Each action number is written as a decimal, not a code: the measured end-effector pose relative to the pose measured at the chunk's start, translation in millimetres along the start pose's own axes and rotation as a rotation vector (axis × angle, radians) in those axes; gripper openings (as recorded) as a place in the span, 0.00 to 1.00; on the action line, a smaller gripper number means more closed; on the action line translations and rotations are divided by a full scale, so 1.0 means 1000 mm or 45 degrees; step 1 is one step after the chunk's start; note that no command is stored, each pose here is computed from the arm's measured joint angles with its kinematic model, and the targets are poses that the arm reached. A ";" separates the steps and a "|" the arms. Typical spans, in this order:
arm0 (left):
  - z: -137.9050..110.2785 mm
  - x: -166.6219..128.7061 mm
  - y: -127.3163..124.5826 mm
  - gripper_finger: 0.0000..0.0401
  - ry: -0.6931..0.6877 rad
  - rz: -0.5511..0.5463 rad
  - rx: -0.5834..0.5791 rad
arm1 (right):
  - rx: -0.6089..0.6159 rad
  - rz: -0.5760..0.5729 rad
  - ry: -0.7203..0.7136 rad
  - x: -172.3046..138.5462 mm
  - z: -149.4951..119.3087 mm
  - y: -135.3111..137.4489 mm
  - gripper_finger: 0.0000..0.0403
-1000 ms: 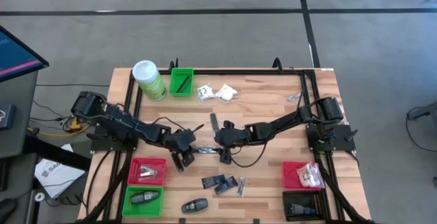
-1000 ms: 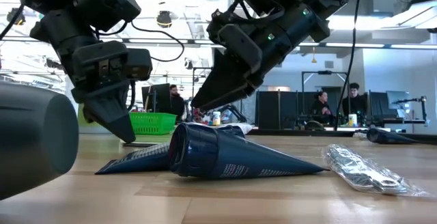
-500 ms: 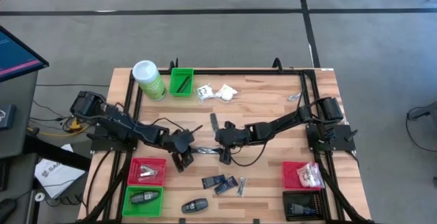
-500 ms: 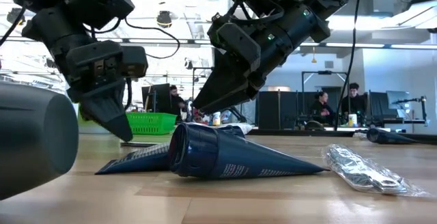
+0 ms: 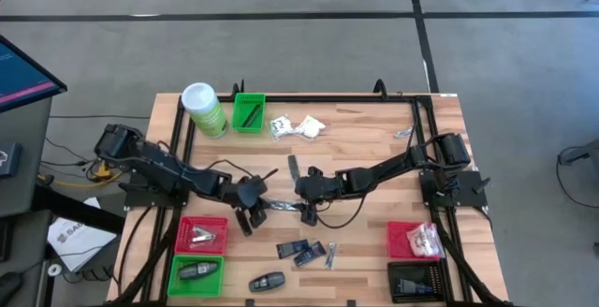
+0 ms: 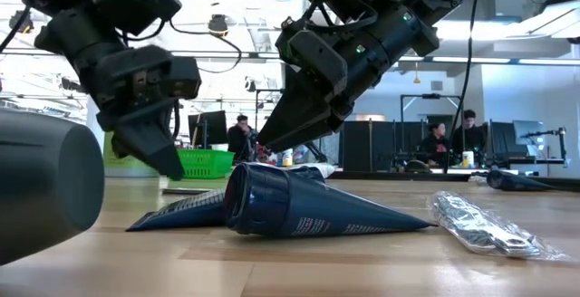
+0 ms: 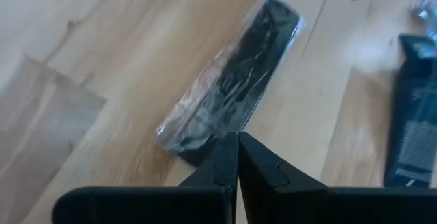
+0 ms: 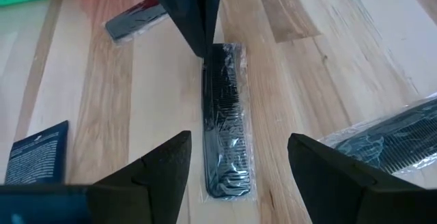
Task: Pick & Place Travel size toiletries
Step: Put the black comb into the top green bin
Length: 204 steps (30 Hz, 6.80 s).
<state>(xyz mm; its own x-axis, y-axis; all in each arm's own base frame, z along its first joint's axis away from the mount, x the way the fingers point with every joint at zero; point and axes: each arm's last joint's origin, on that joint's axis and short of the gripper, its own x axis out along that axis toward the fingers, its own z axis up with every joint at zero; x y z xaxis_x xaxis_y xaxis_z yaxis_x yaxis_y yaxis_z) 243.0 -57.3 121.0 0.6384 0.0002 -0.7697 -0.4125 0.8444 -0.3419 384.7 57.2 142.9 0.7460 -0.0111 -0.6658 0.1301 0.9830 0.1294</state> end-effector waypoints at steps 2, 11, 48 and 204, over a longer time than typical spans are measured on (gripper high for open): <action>-0.002 0.003 0.001 0.00 0.020 0.001 0.002 | 0.000 0.000 0.001 0.000 0.000 0.000 0.58; -0.005 0.011 0.001 0.00 0.060 0.003 0.001 | 0.000 -0.001 0.004 0.000 0.000 0.000 0.58; 0.000 0.015 0.004 0.00 0.024 -0.008 -0.026 | 0.194 0.029 0.083 0.009 -0.008 -0.001 0.58; 0.001 0.017 0.011 0.00 0.039 0.028 -0.015 | 0.344 0.161 0.173 0.025 0.006 -0.012 0.58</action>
<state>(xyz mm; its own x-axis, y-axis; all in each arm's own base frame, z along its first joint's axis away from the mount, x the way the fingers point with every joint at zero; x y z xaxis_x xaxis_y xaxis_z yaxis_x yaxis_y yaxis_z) 250.6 -47.4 104.7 0.6088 0.0024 -0.7933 -0.4343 0.8379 -0.3307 406.3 44.1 129.3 0.6757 0.1504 -0.7217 0.2243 0.8906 0.3956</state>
